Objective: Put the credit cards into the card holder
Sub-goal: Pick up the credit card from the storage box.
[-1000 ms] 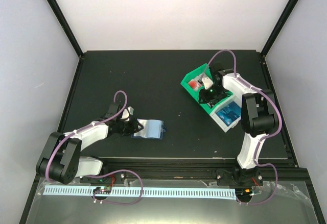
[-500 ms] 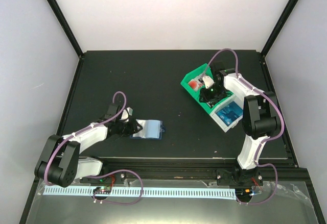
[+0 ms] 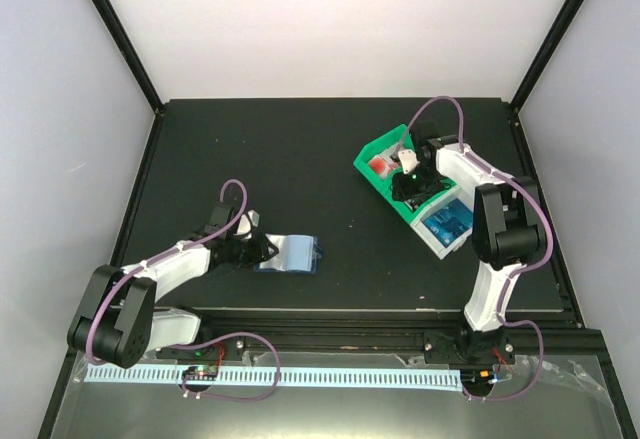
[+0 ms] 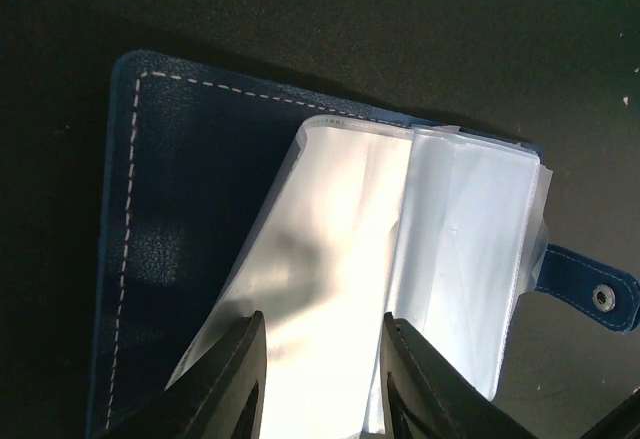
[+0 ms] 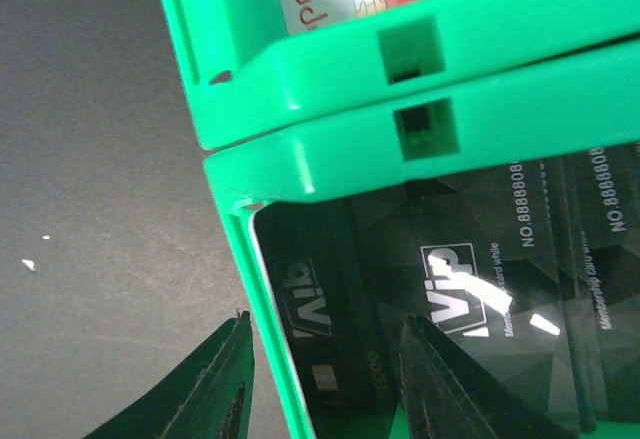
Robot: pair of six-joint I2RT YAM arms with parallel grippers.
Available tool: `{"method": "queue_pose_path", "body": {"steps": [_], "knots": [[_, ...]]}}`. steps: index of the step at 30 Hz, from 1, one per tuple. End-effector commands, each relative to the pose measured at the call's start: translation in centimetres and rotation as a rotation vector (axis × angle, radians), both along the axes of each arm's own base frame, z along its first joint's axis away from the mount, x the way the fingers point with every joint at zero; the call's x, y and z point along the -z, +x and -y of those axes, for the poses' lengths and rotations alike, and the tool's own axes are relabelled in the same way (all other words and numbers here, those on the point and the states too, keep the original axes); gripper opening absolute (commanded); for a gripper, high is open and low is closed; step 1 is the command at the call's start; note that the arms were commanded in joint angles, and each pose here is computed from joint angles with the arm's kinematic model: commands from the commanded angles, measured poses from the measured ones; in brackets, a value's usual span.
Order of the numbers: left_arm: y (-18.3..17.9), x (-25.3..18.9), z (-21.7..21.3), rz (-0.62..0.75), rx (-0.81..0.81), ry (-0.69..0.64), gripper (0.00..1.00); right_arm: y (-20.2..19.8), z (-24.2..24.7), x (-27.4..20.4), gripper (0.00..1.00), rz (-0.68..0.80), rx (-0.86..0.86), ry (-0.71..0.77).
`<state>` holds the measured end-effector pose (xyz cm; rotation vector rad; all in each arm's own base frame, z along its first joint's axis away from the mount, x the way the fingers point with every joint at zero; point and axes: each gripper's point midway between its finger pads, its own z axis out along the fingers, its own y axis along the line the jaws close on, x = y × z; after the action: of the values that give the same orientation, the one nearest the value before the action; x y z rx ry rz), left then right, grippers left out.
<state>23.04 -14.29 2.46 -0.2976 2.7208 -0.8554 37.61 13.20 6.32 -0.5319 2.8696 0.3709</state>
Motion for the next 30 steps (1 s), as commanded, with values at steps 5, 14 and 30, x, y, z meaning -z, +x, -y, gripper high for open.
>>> {"method": "queue_pose_path", "body": {"steps": [5,14,30], "knots": [[-1.4,1.4,-1.1,-0.061,-0.023,0.054,0.34,0.1,-0.7,0.9,0.41,-0.013,-0.029,0.013],[-1.4,1.4,-1.1,-0.059,-0.025,0.054,0.34,-0.6,-1.1,-1.0,0.38,0.009,-0.023,0.058],[-1.4,1.3,-1.1,-0.055,-0.027,0.051,0.34,-1.0,-1.1,-1.5,0.24,0.011,-0.011,0.068]]}}
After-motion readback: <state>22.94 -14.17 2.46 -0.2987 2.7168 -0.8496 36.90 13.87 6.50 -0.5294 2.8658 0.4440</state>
